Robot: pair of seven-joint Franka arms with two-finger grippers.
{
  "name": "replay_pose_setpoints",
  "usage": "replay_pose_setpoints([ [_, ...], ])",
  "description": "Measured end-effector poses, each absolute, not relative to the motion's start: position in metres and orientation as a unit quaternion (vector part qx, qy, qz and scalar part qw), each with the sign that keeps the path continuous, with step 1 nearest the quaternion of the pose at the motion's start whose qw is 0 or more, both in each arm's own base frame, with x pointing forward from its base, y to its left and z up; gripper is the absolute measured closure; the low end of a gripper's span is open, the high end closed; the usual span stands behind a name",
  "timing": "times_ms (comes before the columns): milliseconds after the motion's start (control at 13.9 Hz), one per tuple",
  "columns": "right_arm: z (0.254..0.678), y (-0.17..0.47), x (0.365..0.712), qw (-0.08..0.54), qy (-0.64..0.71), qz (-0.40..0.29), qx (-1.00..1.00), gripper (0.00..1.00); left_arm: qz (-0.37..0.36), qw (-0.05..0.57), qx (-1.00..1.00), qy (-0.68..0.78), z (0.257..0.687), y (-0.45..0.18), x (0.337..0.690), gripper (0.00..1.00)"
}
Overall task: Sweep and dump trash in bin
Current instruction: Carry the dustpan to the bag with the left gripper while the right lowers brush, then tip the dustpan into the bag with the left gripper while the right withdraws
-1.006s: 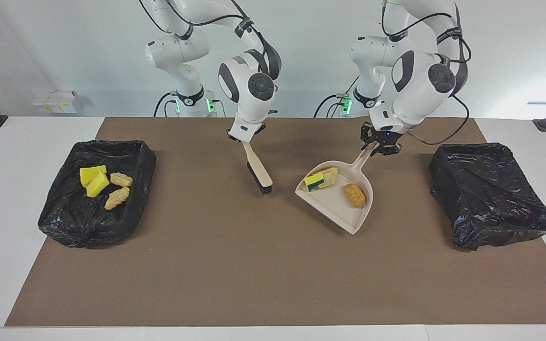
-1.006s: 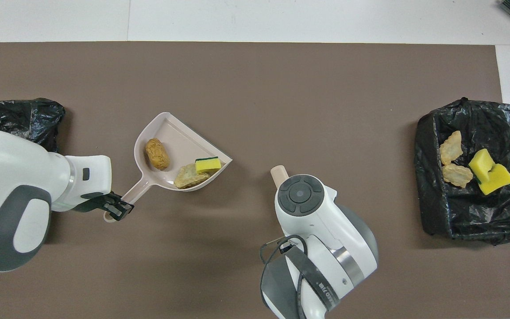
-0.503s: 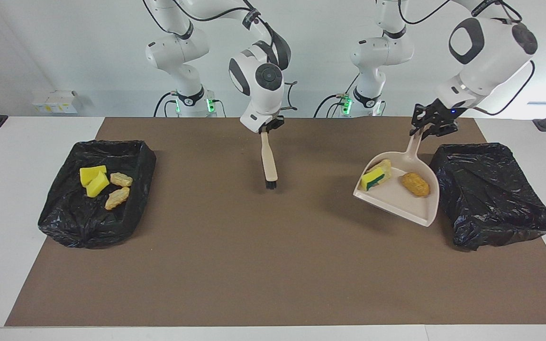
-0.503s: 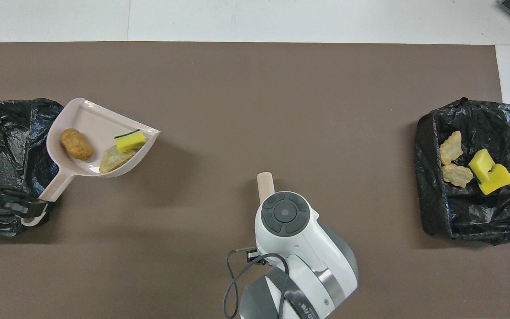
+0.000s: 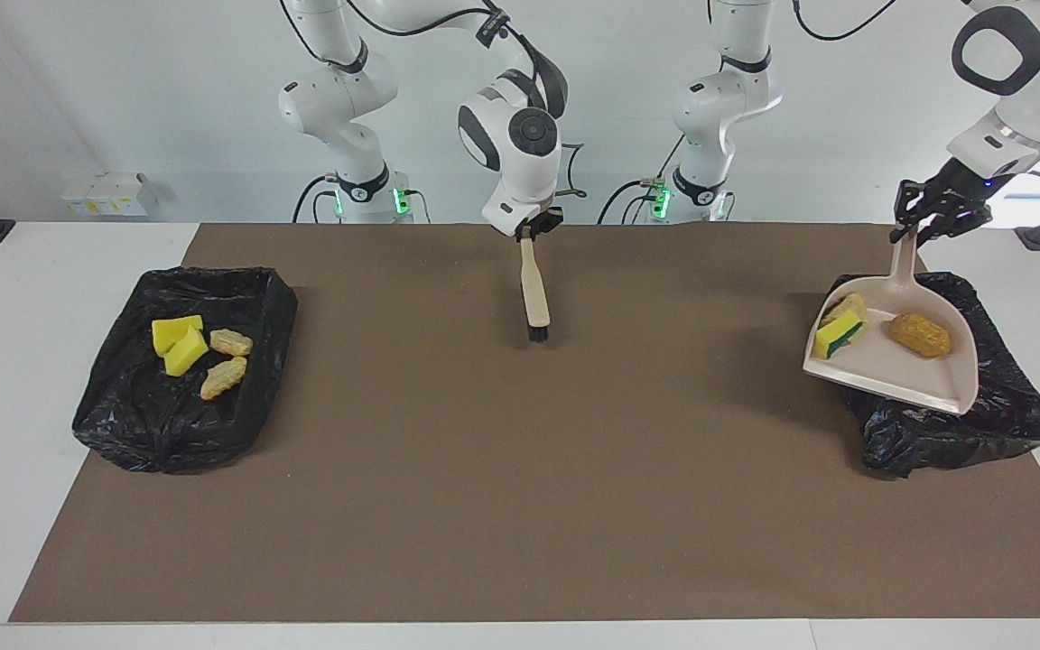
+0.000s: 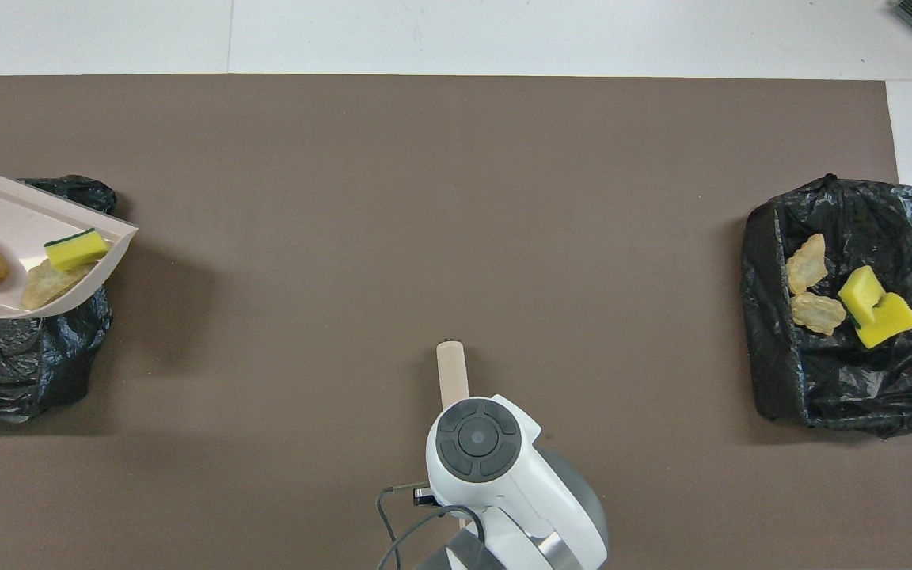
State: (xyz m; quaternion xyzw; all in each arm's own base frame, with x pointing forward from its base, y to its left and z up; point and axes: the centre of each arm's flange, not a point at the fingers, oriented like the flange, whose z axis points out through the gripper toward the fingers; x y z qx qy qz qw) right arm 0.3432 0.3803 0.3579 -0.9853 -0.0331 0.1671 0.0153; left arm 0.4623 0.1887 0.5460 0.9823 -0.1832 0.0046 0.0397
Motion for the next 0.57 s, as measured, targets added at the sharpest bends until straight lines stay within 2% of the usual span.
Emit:
replay_pose_setpoints([
  [431, 0.341, 0.393, 0.329, 0.026, -0.038, 0.167, -0.985, 0.74, 0.014, -0.044, 0.964, -0.262, 0.517, 0.34, 0.443, 0.68],
  [575, 0.341, 0.394, 0.329, 0.026, -0.038, 0.167, -0.985, 0.7, -0.005, -0.064, 0.958, -0.281, 0.515, 0.357, 0.452, 0.68],
])
